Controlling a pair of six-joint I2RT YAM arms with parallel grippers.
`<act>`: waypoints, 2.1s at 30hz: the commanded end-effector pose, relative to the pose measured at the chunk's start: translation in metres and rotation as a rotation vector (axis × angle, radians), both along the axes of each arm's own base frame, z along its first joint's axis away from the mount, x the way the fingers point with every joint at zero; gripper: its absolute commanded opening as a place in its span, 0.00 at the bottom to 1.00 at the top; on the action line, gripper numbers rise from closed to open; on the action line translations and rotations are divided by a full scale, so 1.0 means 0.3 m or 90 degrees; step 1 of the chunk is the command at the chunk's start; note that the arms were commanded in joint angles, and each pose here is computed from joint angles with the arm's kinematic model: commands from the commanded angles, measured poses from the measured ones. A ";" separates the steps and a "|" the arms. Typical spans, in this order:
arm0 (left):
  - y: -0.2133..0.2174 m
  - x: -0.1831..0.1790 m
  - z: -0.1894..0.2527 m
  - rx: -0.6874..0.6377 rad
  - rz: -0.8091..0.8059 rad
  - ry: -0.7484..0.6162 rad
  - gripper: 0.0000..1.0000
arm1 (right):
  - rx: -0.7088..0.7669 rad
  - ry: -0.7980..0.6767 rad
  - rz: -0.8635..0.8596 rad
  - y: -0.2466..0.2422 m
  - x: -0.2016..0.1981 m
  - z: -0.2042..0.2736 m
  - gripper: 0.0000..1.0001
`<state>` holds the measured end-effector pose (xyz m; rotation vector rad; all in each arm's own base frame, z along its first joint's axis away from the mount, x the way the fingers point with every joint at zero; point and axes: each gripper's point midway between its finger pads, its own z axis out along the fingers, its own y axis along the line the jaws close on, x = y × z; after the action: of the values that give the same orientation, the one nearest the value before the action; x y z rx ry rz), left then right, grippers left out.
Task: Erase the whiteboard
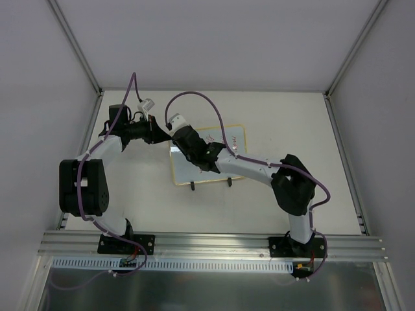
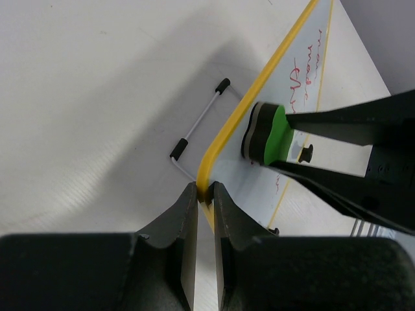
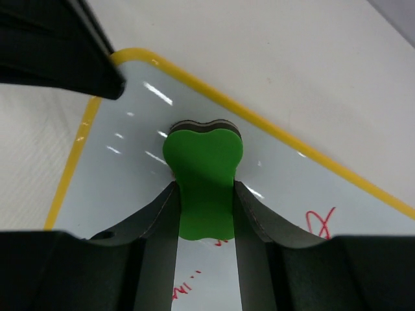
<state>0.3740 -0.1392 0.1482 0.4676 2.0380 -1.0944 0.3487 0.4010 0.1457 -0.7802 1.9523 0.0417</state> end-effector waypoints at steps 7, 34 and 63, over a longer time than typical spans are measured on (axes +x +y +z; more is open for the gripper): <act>-0.008 -0.042 -0.036 0.006 -0.030 0.007 0.00 | 0.020 0.091 0.072 0.091 -0.117 -0.143 0.00; -0.008 -0.040 -0.053 0.004 -0.021 0.046 0.00 | -0.060 0.043 -0.042 -0.106 -0.188 -0.214 0.00; -0.033 -0.050 -0.066 0.055 -0.026 0.045 0.00 | 0.019 0.138 -0.088 -0.137 -0.081 -0.205 0.00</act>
<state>0.3739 -0.1388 0.1390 0.4507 2.1118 -1.0601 0.3532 0.3765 0.1358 -0.6019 2.0547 0.1071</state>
